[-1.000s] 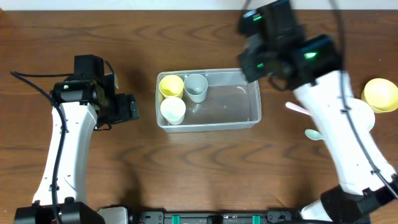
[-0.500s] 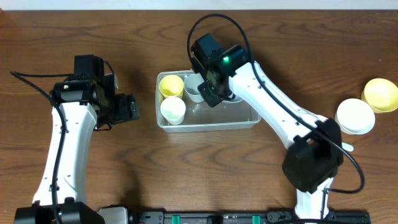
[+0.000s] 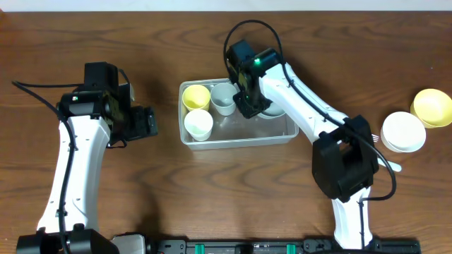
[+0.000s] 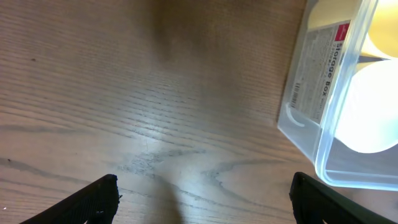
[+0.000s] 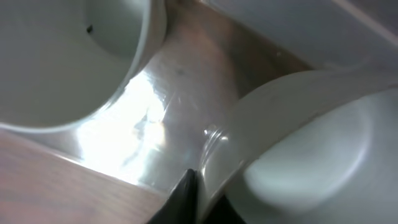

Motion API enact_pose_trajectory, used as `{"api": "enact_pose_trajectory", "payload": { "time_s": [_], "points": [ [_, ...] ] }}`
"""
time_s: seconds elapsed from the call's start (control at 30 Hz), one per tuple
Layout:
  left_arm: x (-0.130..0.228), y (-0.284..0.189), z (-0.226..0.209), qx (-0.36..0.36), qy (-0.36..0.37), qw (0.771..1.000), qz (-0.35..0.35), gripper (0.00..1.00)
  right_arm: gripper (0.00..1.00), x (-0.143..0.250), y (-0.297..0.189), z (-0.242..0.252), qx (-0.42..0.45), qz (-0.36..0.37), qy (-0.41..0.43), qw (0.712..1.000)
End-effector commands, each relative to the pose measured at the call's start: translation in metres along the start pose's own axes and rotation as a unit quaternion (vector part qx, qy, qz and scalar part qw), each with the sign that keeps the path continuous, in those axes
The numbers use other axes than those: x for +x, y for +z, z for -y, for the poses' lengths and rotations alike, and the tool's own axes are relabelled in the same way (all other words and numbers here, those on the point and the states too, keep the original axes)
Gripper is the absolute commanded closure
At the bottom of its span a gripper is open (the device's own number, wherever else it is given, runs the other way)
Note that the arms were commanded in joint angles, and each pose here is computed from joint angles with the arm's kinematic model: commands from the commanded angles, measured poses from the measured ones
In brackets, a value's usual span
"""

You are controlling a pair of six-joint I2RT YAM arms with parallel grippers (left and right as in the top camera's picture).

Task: Pack container
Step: 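Carry the grey bowl into the box's right side and release, then return the right gripper and grasp the white bowl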

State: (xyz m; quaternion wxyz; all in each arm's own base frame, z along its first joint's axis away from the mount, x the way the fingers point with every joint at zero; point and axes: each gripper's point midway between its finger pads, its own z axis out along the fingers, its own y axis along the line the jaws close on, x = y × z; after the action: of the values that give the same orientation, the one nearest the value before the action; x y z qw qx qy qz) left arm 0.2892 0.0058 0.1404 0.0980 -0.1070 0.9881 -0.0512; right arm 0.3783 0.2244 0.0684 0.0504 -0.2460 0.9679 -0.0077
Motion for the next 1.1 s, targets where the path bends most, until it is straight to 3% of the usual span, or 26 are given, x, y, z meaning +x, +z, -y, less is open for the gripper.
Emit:
{"api": "enact_pose_trajectory", "payload": {
  "time_s": [0.0, 0.07, 0.1, 0.37, 0.6, 0.7, 0.83, 1.07],
  "points": [
    [0.001, -0.003, -0.001, 0.000, 0.000, 1.000, 0.004, 0.12, 0.73, -0.001, 0.002, 0.010, 0.008, -0.001, 0.010, 1.000],
    [0.001, -0.003, -0.001, 0.000, 0.000, 1.000, 0.004, 0.12, 0.68, 0.000, 0.002, 0.011, 0.008, -0.003, 0.010, 1.000],
    [0.001, -0.003, -0.001, 0.000, 0.000, 1.000, 0.004, 0.12, 0.60, 0.000, 0.002, 0.011, 0.008, -0.003, 0.010, 1.000],
    [0.001, -0.003, -0.001, 0.000, 0.000, 1.000, 0.003, 0.12, 0.51, -0.004, -0.013, 0.015, 0.008, 0.014, 0.025, 1.000],
    [0.001, -0.003, -0.001, 0.000, 0.000, 1.000, 0.003, 0.12, 0.44, -0.008, -0.117, 0.079, 0.045, 0.135, 0.132, 0.981],
    [0.001, -0.003, -0.001, 0.000, 0.000, 1.000, 0.003, 0.12, 0.37, 0.012, -0.172, 0.133, 0.064, 0.196, 0.222, 0.953],
    [0.001, -0.003, -0.001, 0.000, 0.000, 1.000, 0.003, 0.12, 0.29, 0.053, -0.206, 0.199, 0.086, 0.220, 0.330, 0.914],
    [0.001, -0.003, -0.001, 0.000, 0.000, 1.000, 0.003, 0.12, 0.28, 0.141, -0.162, 0.278, 0.096, 0.117, 0.481, 0.863]
  ]
}}
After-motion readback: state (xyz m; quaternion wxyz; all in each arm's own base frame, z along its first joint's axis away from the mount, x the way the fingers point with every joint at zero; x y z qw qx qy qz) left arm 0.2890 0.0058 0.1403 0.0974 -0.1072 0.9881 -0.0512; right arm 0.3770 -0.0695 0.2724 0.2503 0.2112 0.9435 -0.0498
